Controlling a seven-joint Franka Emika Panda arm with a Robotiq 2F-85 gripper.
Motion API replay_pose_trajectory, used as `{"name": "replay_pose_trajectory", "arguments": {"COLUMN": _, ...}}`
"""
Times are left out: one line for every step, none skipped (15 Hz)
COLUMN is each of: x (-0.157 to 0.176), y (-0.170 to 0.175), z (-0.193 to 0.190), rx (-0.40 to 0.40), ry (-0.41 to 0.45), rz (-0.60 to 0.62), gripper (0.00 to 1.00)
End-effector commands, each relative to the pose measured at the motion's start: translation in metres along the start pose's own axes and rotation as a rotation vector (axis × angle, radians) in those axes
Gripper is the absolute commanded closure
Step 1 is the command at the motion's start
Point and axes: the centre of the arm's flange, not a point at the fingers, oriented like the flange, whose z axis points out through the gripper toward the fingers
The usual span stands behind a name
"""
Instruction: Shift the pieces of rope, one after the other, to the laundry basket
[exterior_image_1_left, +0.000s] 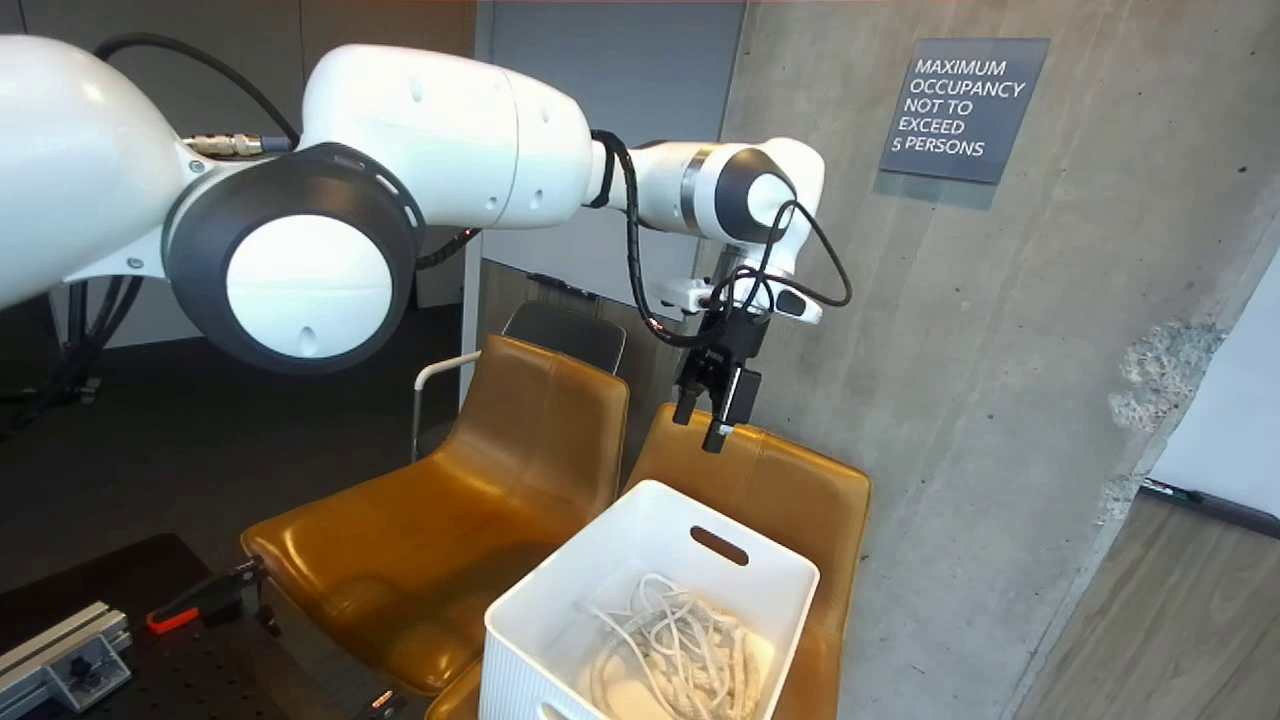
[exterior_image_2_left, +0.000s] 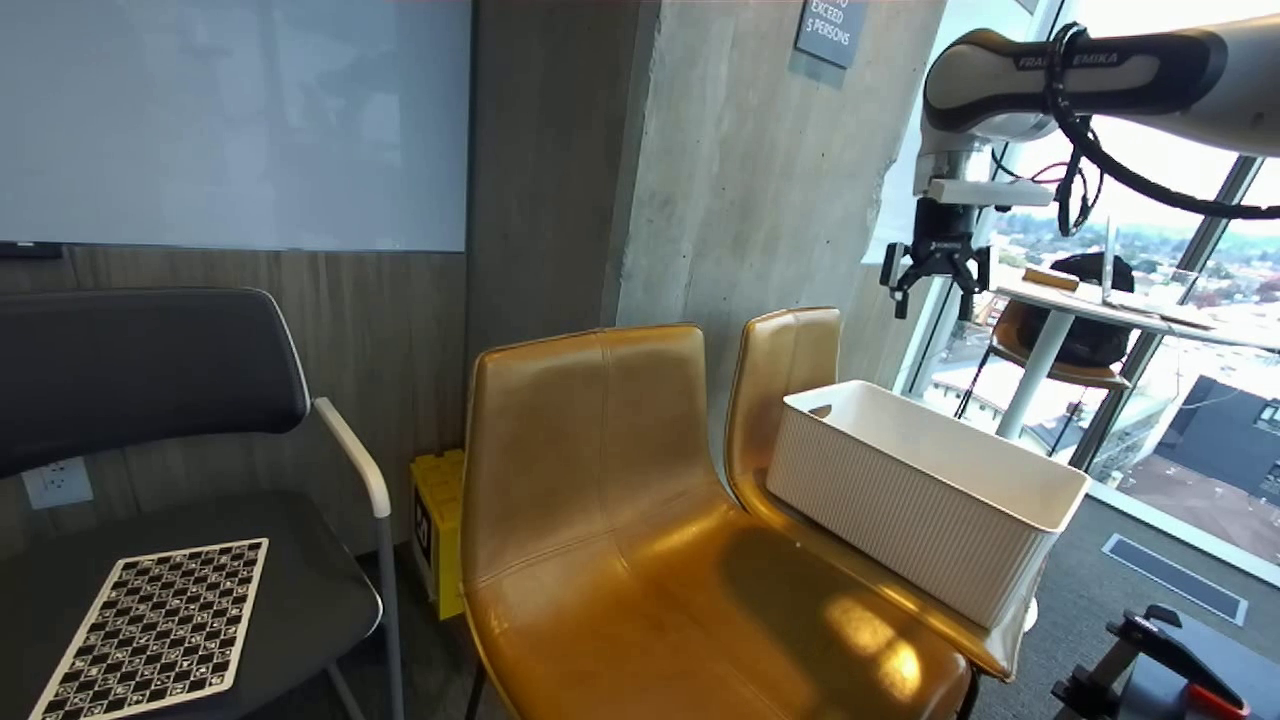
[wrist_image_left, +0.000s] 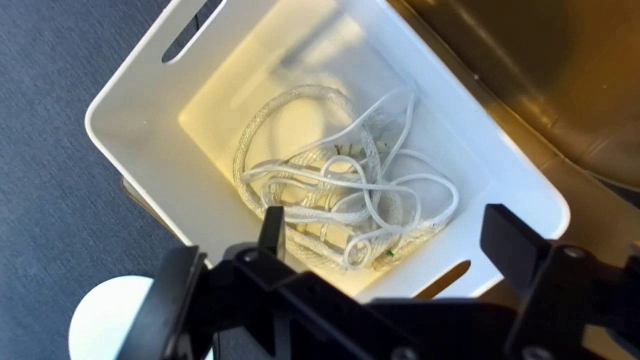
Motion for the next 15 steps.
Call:
{"name": "replay_pose_trajectory", "arguments": {"x": -0.035, "y": -0.022, "z": 0.046, "rx": -0.071, "ry": -0.181, "rz": -0.085, "gripper": 0.00}}
{"name": "replay_pose_trajectory", "arguments": {"x": -0.044, "y": -0.028, "z": 0.054, "rx": -0.120, "ry": -0.236, "rz": -0.096, "gripper": 0.00}}
{"name": "replay_pose_trajectory", "arguments": {"x": -0.054, "y": -0.031, "z": 0.058, "rx": -0.178, "ry": -0.283, "rz": -0.095, "gripper": 0.00}}
{"name": "replay_pose_trajectory", "arguments": {"x": -0.062, "y": -0.035, "z": 0.062, "rx": -0.233, "ry": -0.324, "rz": -0.088, "gripper": 0.00}}
{"name": "replay_pose_trajectory", "arguments": {"x": -0.070, "y": -0.037, "z": 0.062, "rx": -0.273, "ry": -0.342, "rz": -0.075, "gripper": 0.00}}
{"name": "replay_pose_trajectory", "arguments": {"x": -0.078, "y": -0.040, "z": 0.059, "rx": -0.298, "ry": -0.353, "rz": -0.080, "gripper": 0.00}}
{"name": "replay_pose_trajectory", "arguments": {"x": -0.084, "y": -0.044, "z": 0.056, "rx": -0.313, "ry": -0.348, "rz": -0.095, "gripper": 0.00}}
{"name": "replay_pose_trajectory", "arguments": {"x": -0.089, "y": -0.050, "z": 0.052, "rx": -0.301, "ry": -0.328, "rz": -0.100, "gripper": 0.00}}
{"name": "replay_pose_trajectory", "arguments": {"x": -0.095, "y": -0.056, "z": 0.048, "rx": -0.291, "ry": -0.312, "rz": -0.115, "gripper": 0.00}}
{"name": "replay_pose_trajectory", "arguments": {"x": -0.071, "y": -0.060, "z": 0.056, "rx": -0.289, "ry": -0.339, "rz": -0.104, "gripper": 0.00}}
{"name": "replay_pose_trajectory", "arguments": {"x": -0.075, "y": -0.065, "z": 0.052, "rx": -0.291, "ry": -0.332, "rz": -0.111, "gripper": 0.00}}
{"name": "replay_pose_trajectory", "arguments": {"x": -0.077, "y": -0.068, "z": 0.050, "rx": -0.291, "ry": -0.327, "rz": -0.116, "gripper": 0.00}}
{"name": "replay_pose_trajectory", "arguments": {"x": -0.078, "y": -0.070, "z": 0.048, "rx": -0.292, "ry": -0.325, "rz": -0.118, "gripper": 0.00}}
{"name": "replay_pose_trajectory", "arguments": {"x": -0.078, "y": -0.070, "z": 0.048, "rx": -0.292, "ry": -0.324, "rz": -0.118, "gripper": 0.00}}
{"name": "replay_pose_trajectory", "arguments": {"x": -0.078, "y": -0.069, "z": 0.048, "rx": -0.292, "ry": -0.325, "rz": -0.117, "gripper": 0.00}}
